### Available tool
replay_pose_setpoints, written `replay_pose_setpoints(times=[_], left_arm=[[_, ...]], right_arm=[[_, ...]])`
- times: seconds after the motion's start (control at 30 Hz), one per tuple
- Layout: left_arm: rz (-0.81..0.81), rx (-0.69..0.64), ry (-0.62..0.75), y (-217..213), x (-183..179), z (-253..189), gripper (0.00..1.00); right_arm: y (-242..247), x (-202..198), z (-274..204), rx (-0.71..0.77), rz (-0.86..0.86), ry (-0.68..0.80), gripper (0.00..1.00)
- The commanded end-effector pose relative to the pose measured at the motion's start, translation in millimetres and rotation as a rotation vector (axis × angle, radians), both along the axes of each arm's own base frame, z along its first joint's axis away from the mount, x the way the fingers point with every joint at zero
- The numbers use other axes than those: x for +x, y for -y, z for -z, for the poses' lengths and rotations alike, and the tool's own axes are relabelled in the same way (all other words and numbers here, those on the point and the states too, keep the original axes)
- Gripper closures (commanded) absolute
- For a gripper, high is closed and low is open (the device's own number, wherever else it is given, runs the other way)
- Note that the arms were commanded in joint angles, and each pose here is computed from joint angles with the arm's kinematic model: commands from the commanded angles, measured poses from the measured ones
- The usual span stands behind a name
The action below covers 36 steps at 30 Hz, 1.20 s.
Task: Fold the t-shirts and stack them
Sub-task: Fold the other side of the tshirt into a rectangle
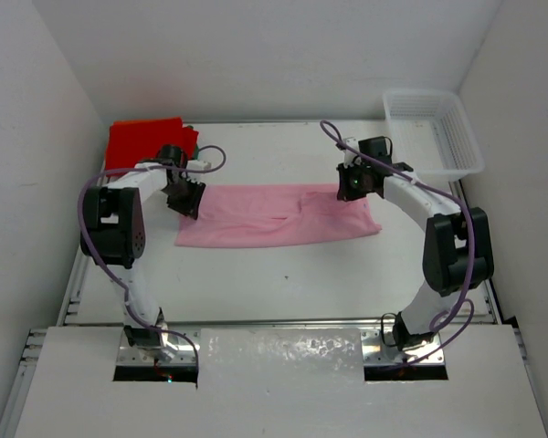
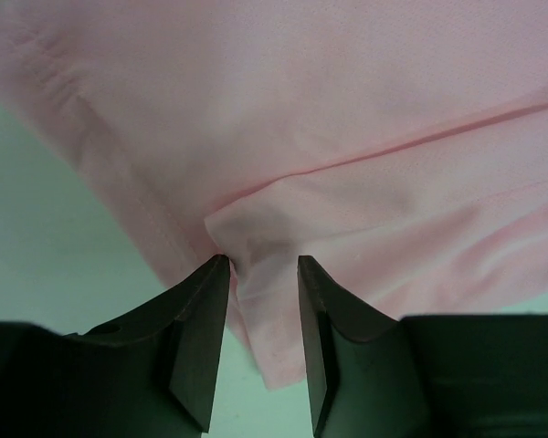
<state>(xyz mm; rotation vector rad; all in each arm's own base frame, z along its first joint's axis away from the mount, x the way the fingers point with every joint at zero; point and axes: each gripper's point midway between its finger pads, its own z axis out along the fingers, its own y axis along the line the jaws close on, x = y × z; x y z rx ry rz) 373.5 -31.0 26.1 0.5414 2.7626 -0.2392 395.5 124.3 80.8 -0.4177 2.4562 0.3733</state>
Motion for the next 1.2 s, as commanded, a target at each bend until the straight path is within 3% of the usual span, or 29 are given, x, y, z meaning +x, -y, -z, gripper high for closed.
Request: replay_pose_setpoints(times=[0.0, 0.17, 0.4, 0.57, 0.73, 0.87, 0.97, 1.17], left_arm=[[-0.020, -0.035, 0.053, 3.0, 17.4, -10.2, 0.66], [-0.022, -0.050, 0.035, 5.6, 18.1, -3.7, 0.67], [-0.027, -0.038, 0.015, 3.6, 15.4, 9.0, 0.80], [-0.074, 0.060, 0.063, -14.8, 24.9, 5.6, 0.71], [-0.084, 0.047, 0.099, -13.0, 29.4, -4.6, 0.66], [-0.061, -0.010, 0.048, -1.4, 19.7, 9.4, 0.81], [-0.065, -0.008, 0.044, -1.9, 18.2, 12.3, 1.00], [-0.060, -0.005, 0.078, -2.6, 22.1, -5.1, 1.00]], right_arm=[[-5.8, 6.2, -19.5, 0.030, -0.003, 0.077, 1.00], [-3.9, 2.2, -14.8, 0.020, 0.000, 0.070, 1.00], [-3.7, 5.8, -17.0, 0.018, 0.001, 0.073, 1.00], [-4.7, 6.2, -18.3, 0.020, -0.005, 0.068, 1.00], [-4.3, 6.3, -19.1, 0.017, -0.006, 0.068, 1.00], [-3.0, 7.2, -20.0, 0.009, -0.005, 0.071, 1.00], [-2.9, 6.4, -20.2, 0.007, -0.009, 0.068, 1.00], [-1.2, 3.9, -23.3, 0.000, -0.008, 0.067, 1.00]])
